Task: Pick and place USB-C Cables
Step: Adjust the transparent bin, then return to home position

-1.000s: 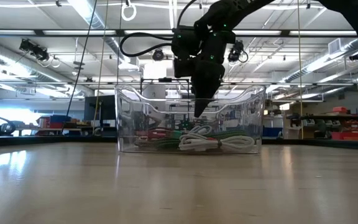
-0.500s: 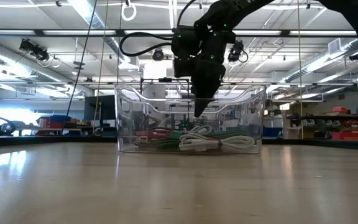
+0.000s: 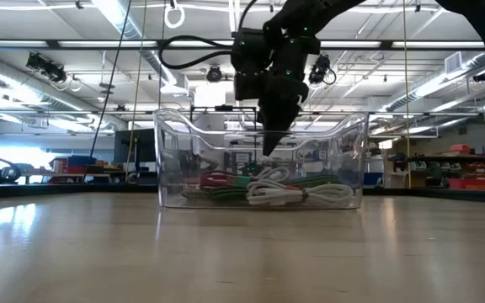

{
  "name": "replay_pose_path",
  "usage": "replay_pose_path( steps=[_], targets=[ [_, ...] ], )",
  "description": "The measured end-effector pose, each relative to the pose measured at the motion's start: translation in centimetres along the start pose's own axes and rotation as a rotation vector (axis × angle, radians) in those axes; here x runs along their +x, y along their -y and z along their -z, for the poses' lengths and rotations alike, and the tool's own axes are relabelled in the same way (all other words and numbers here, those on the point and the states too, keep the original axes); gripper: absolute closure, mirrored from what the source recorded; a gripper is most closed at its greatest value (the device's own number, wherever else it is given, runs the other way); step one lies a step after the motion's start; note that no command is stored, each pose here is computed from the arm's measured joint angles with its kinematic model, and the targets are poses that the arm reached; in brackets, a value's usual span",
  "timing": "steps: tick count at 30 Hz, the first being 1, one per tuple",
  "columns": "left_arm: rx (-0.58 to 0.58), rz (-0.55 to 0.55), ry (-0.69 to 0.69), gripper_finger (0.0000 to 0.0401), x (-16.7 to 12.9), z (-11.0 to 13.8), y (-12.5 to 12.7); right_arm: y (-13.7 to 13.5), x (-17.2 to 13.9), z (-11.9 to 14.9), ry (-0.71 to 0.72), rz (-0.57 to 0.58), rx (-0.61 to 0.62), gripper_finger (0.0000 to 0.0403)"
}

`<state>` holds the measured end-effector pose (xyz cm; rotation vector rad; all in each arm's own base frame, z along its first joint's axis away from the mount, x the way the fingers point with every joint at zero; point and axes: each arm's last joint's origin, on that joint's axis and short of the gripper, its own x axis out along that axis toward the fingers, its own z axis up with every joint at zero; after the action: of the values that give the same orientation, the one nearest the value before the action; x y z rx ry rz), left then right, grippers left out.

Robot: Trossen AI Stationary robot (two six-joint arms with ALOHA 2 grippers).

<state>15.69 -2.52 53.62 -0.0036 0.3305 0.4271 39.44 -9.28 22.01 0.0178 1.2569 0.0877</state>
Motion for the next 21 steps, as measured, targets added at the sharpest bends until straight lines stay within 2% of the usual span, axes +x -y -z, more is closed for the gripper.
replay_pose_path(
  steps=[13,21],
  targets=[
    [-0.001,0.0,0.001,0.0188,0.0,-0.01,0.0,0.21,-0.27,0.63,-0.048,-0.013,0.02,0.0375],
    [-0.002,0.0,0.001,0.0188,0.0,-0.01,0.0,0.24,-0.32,0.55,-0.04,-0.011,0.028,0.0307]
  ],
)
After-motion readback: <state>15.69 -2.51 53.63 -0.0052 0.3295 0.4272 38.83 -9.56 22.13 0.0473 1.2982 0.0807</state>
